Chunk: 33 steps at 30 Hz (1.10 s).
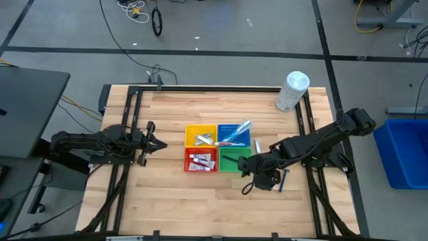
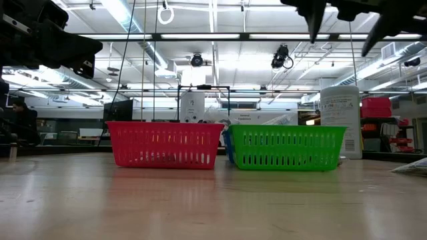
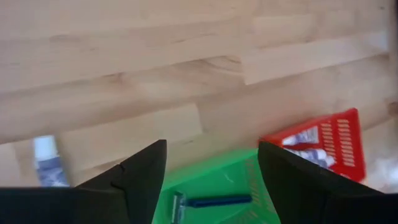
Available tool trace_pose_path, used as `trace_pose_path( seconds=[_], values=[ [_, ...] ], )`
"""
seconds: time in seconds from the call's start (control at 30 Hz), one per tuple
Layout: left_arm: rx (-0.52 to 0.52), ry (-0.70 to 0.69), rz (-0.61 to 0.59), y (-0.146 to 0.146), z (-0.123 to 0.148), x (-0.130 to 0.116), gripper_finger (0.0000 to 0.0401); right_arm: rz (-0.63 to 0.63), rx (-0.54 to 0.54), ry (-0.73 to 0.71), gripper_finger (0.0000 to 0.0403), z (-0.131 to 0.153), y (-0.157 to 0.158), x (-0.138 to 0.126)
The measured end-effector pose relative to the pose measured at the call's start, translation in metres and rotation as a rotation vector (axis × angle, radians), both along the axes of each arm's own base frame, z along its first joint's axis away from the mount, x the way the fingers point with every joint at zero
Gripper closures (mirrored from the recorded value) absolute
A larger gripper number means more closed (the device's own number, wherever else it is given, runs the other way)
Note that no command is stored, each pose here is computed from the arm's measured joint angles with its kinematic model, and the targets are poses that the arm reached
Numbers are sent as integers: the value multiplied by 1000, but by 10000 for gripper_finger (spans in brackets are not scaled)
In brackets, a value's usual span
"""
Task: Pick & Place Travel size toiletries
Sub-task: Put the toothpaste into the red bin
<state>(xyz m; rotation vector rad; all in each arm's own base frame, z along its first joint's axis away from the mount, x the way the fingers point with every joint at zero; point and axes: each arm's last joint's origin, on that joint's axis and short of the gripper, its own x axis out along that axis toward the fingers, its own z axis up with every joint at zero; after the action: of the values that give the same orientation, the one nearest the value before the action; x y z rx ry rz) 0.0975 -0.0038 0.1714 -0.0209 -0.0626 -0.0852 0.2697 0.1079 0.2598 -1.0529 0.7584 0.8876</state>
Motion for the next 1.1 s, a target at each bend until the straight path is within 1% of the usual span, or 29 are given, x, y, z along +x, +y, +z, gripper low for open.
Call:
trace_pose_path(
  seconds=[0.2, 0.33, 0.5, 0.7, 0.87, 1.1],
  values=[
    [0, 0, -1, 0, 0, 0, 369, 55, 11, 40, 147, -1, 3, -5],
    [0, 0, 0, 0, 0, 0, 369, 82, -4, 77, 158, -3, 6, -10],
    [0, 0, 0, 0, 0, 0, 369, 104, -29, 140, 162, -6, 10, -18],
    [0, 0, 0, 0, 0, 0, 369, 136, -60, 207, 145, -8, 14, -28],
    [0, 0, 0, 0, 0, 0, 369, 136, -55, 221, 129, -10, 21, -32],
    [0, 0, 0, 0, 0, 0, 369, 183, -75, 264, 116, -32, 33, -47]
  ],
)
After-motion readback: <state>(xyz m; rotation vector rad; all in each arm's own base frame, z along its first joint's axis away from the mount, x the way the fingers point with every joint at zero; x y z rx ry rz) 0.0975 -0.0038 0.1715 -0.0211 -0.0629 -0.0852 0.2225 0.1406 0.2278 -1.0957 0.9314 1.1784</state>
